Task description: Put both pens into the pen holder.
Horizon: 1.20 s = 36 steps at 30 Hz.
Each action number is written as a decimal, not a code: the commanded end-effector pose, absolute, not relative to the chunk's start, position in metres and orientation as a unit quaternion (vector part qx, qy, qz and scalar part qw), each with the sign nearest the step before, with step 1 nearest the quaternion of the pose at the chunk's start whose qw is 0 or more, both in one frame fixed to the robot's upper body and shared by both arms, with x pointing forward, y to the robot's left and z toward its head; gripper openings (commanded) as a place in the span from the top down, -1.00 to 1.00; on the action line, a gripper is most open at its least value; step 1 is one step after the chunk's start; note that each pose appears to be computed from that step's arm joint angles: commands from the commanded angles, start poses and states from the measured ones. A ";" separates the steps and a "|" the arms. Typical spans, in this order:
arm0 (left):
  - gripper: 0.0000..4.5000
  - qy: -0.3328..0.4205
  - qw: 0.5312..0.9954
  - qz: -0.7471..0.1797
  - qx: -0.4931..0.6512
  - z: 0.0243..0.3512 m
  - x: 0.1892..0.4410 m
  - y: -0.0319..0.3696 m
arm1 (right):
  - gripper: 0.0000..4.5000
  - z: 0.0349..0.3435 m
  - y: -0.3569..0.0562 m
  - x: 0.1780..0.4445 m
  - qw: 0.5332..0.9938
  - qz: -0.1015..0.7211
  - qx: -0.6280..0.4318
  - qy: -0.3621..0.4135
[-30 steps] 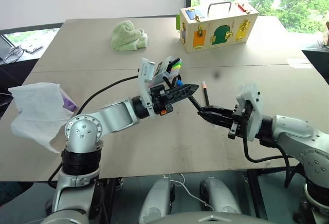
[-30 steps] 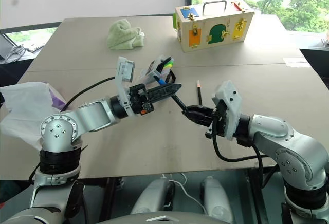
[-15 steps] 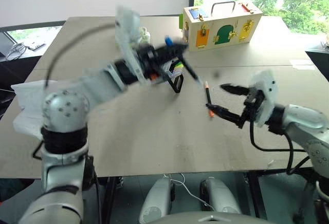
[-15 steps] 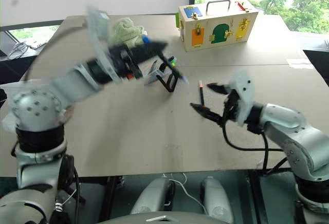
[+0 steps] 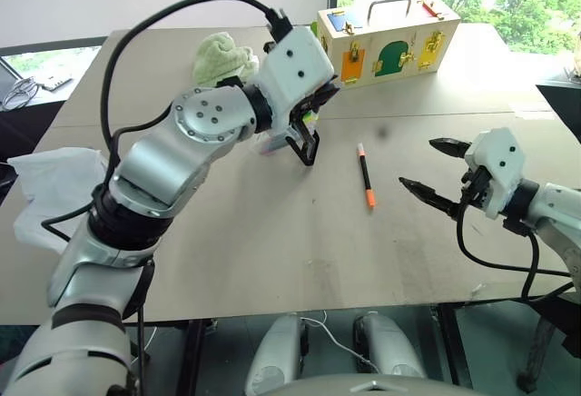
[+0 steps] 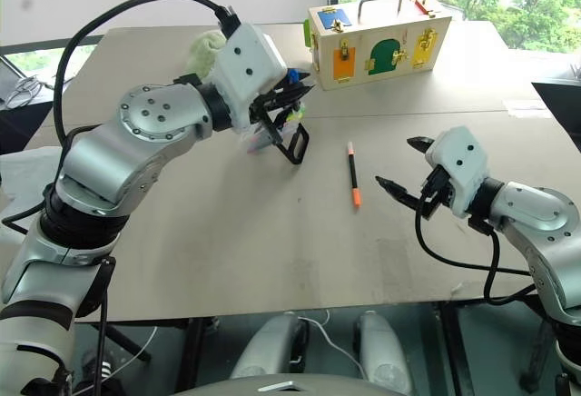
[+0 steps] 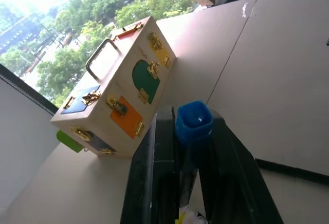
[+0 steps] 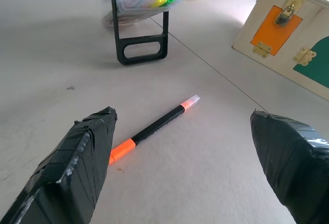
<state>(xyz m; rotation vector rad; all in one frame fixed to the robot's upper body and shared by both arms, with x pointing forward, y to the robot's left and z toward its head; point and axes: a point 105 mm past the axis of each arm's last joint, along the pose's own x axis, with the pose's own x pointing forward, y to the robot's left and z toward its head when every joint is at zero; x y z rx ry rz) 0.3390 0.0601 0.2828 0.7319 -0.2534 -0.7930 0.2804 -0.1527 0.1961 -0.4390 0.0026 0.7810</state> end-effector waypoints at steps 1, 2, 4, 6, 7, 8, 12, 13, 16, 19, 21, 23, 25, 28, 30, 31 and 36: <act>1.00 -0.121 0.844 -0.356 0.382 0.283 0.345 0.062 | -0.97 0.204 -0.151 0.275 0.901 0.371 -0.223 -0.018; 1.00 -0.118 0.840 -0.356 0.391 0.280 0.346 0.061 | -0.97 0.203 -0.152 0.275 0.902 0.370 -0.223 -0.017; 1.00 -0.115 0.838 -0.355 0.397 0.278 0.347 0.060 | -0.97 0.202 -0.153 0.274 0.903 0.368 -0.222 -0.015; 1.00 -0.118 0.838 -0.352 0.400 0.279 0.348 0.059 | -0.97 0.200 -0.154 0.274 0.904 0.366 -0.221 -0.013; 1.00 -0.124 0.837 -0.352 0.400 0.281 0.347 0.058 | -0.97 0.200 -0.155 0.273 0.905 0.365 -0.220 -0.013; 1.00 -0.133 0.836 -0.352 0.400 0.284 0.345 0.056 | -0.97 0.199 -0.156 0.273 0.905 0.364 -0.219 -0.012; 1.00 -0.164 0.834 -0.356 0.389 0.292 0.339 0.049 | -0.97 0.197 -0.158 0.273 0.906 0.363 -0.217 -0.010; 1.00 -0.159 0.834 -0.352 0.394 0.291 0.340 0.050 | -0.97 0.197 -0.159 0.274 0.906 0.363 -0.216 -0.011; 1.00 -0.153 0.837 -0.338 0.402 0.289 0.343 0.055 | -0.97 0.198 -0.158 0.274 0.906 0.367 -0.213 -0.014; 1.00 -0.156 0.836 -0.337 0.403 0.289 0.343 0.055 | -0.97 0.198 -0.157 0.275 0.905 0.368 -0.213 -0.016; 1.00 -0.147 0.840 -0.329 0.406 0.287 0.345 0.059 | -0.97 0.199 -0.157 0.276 0.904 0.370 -0.212 -0.016; 1.00 -0.137 0.843 -0.321 0.410 0.286 0.347 0.063 | -0.97 0.198 -0.157 0.277 0.904 0.371 -0.213 -0.016; 1.00 -0.126 0.846 -0.314 0.411 0.283 0.348 0.066 | -0.97 0.199 -0.156 0.277 0.903 0.372 -0.213 -0.017; 1.00 -0.111 0.850 -0.305 0.415 0.280 0.351 0.070 | -0.97 0.199 -0.156 0.278 0.903 0.372 -0.214 -0.017; 1.00 -0.097 0.852 -0.300 0.418 0.276 0.353 0.073 | -0.97 0.200 -0.155 0.278 0.903 0.373 -0.215 -0.018; 1.00 -0.090 0.853 -0.297 0.420 0.274 0.354 0.075 | -0.97 0.200 -0.155 0.278 0.903 0.373 -0.215 -0.018; 0.78 -0.068 0.865 -0.272 0.416 0.273 0.361 0.083 | -0.99 0.201 -0.155 0.277 0.903 0.372 -0.216 -0.019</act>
